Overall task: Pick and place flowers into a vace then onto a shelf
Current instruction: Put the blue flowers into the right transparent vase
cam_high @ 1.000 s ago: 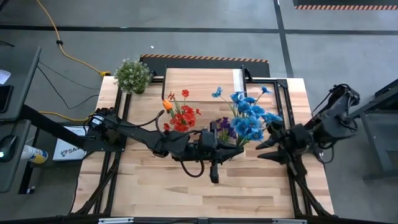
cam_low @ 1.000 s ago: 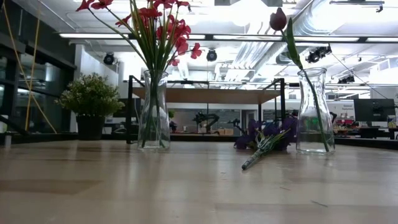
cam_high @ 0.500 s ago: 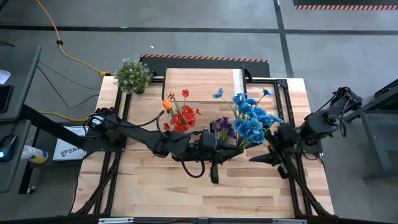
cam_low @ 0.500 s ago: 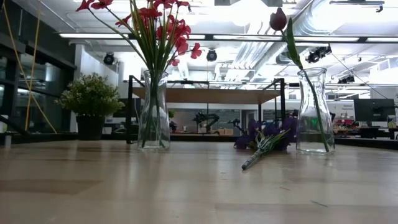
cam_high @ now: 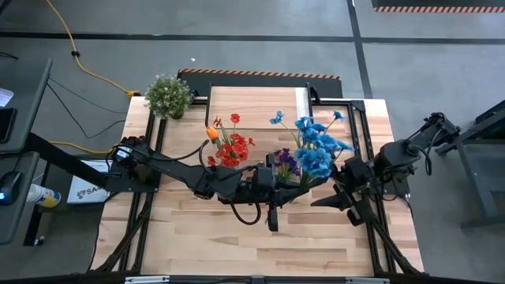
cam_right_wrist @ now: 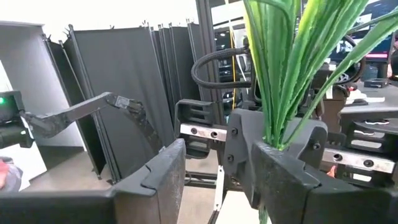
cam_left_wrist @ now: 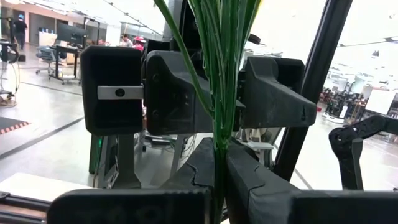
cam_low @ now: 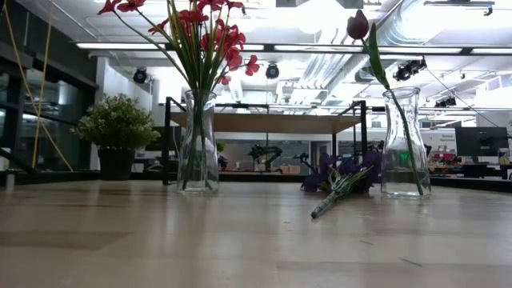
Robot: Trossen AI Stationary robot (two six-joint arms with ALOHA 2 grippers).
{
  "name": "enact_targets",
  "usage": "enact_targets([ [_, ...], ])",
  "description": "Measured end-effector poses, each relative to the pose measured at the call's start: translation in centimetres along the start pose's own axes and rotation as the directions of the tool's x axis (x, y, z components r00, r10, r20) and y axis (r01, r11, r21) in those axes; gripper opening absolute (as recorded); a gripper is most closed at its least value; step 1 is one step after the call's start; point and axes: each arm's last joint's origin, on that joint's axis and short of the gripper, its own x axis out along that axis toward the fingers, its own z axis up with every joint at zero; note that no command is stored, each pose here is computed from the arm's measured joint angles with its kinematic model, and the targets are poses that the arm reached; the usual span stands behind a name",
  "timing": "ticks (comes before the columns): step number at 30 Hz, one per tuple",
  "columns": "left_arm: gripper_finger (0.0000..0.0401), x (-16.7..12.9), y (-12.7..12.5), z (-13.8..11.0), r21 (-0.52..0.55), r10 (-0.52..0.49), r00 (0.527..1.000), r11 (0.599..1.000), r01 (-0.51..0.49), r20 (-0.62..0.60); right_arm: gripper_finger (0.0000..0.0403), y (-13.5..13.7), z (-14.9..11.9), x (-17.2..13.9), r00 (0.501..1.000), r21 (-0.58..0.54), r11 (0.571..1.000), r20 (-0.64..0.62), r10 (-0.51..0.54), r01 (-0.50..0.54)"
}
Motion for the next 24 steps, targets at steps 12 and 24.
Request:
enact_targets([
  [12, 0.0045, 0.0, 0.1, -0.1, -0.009, 0.018, 1.0, 1.0, -0.018, -0.012, 0.0174, -0.4, 0.0, 0.2, 1.0, 0.021, 1.0, 0.0, 0.015, -0.015],
  [24, 0.0045, -0.1, 0.1, -0.2, 0.021, 0.055, 0.998, 0.998, -0.054, -0.03, 0.0174, -0.5, -0.1, -0.9, 0.998, 0.016, 1.0, -0.065, 0.004, -0.003],
])
